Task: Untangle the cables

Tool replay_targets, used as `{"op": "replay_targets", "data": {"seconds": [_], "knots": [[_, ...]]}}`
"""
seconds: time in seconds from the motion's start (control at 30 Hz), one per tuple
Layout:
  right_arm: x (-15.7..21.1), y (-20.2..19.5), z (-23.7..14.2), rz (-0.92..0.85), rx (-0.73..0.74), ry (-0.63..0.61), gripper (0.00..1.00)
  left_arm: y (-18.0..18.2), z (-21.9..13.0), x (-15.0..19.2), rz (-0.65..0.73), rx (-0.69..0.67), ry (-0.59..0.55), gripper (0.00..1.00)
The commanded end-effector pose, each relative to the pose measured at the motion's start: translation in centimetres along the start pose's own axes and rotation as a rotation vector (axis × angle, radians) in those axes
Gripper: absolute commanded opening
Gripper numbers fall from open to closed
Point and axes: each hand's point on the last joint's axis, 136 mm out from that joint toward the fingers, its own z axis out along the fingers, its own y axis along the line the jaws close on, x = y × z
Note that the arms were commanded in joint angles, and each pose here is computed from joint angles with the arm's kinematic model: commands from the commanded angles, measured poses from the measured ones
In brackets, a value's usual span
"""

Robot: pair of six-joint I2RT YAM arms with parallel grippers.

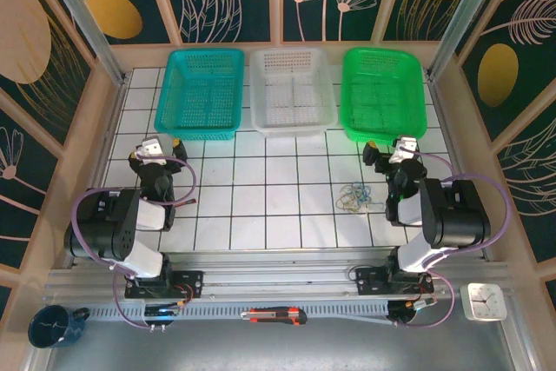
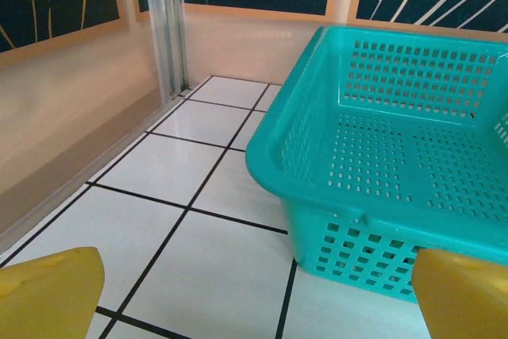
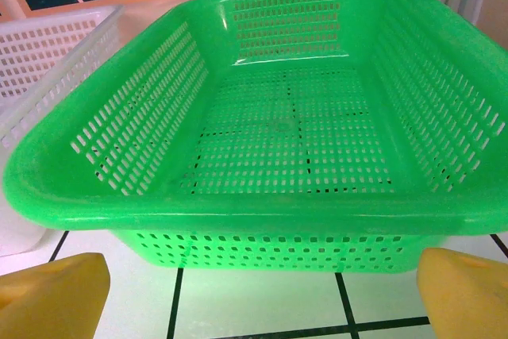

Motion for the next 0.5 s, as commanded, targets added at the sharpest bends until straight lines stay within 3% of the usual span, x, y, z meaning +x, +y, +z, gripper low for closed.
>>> {"op": "replay_targets", "data": {"seconds": [0.0,0.47], "knots": [[-1.55,0.12,0.26,-0.002,-0.013,-0.051,0.99,0.46,-0.17,-1.36,-0.034,-0.018,-0.055,0.99],[-1.56,0.19,0.28,0.000,-0.015,-0.052,0.99,0.39,0.14,-1.21,-0.029,-0.019,-0.044,0.99]]}}
